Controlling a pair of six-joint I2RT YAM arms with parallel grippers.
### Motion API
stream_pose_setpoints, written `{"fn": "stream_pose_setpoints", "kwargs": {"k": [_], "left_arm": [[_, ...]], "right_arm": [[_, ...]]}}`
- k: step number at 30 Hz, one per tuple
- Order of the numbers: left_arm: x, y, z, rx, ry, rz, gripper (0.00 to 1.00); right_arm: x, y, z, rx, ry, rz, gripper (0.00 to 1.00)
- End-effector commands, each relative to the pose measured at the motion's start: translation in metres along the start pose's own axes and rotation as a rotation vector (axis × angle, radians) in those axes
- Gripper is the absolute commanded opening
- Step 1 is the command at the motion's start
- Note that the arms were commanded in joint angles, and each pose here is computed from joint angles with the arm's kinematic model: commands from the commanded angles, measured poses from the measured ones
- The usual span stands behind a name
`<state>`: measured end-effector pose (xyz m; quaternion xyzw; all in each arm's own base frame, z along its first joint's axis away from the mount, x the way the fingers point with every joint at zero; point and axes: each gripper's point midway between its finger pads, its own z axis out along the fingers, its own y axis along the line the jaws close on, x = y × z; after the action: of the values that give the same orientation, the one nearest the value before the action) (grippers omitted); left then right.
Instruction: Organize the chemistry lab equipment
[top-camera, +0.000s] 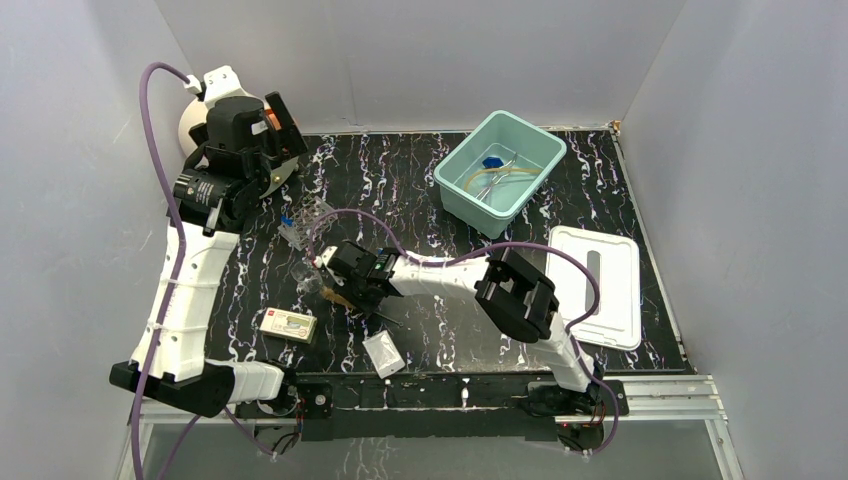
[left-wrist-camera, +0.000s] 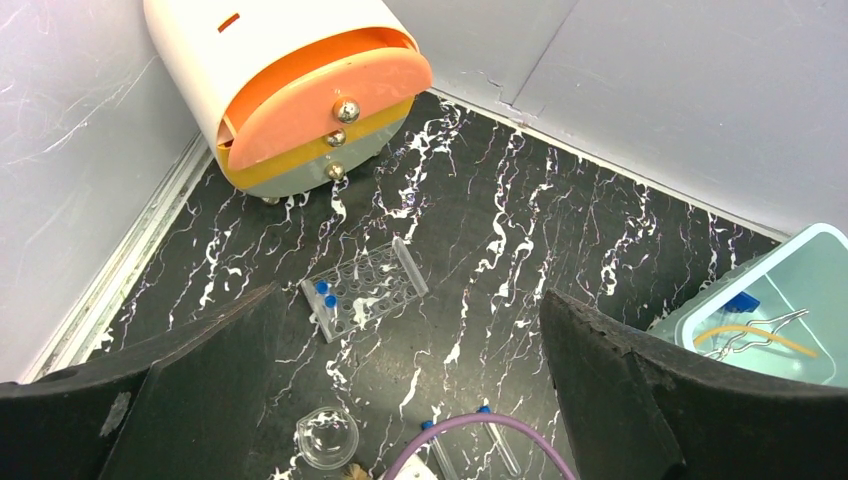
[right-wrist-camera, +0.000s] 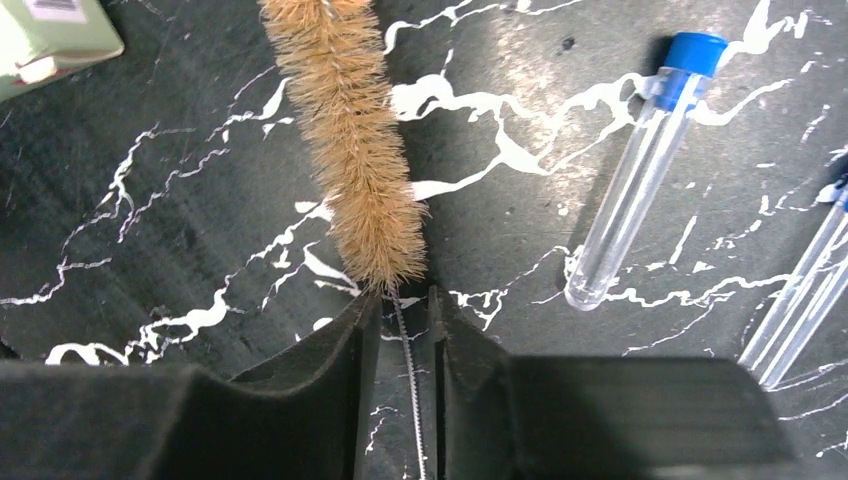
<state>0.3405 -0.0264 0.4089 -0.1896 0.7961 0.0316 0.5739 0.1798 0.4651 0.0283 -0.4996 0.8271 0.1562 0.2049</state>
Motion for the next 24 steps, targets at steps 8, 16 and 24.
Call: {"fn": "stream_pose_setpoints", "kwargs": {"k": [8,16,24], "left_arm": [[0.006,-0.001,-0.006,0.028,0.011,-0.01,0.98],[0.008,-0.012,-0.009,0.088,0.033,-0.043,0.98],[0.009,-0.017,-0.014,0.12,0.044,-0.069,0.98]], "right_arm": [[-0.009,-0.015,-0.011,0.096,-0.037,-0.025,0.0],[-0.048,-0.029,-0.073,0.145,-0.228,-0.018,0.0],[-0.086,-0.088,-0.162,0.266,-0.498,0.186,0.0]]}}
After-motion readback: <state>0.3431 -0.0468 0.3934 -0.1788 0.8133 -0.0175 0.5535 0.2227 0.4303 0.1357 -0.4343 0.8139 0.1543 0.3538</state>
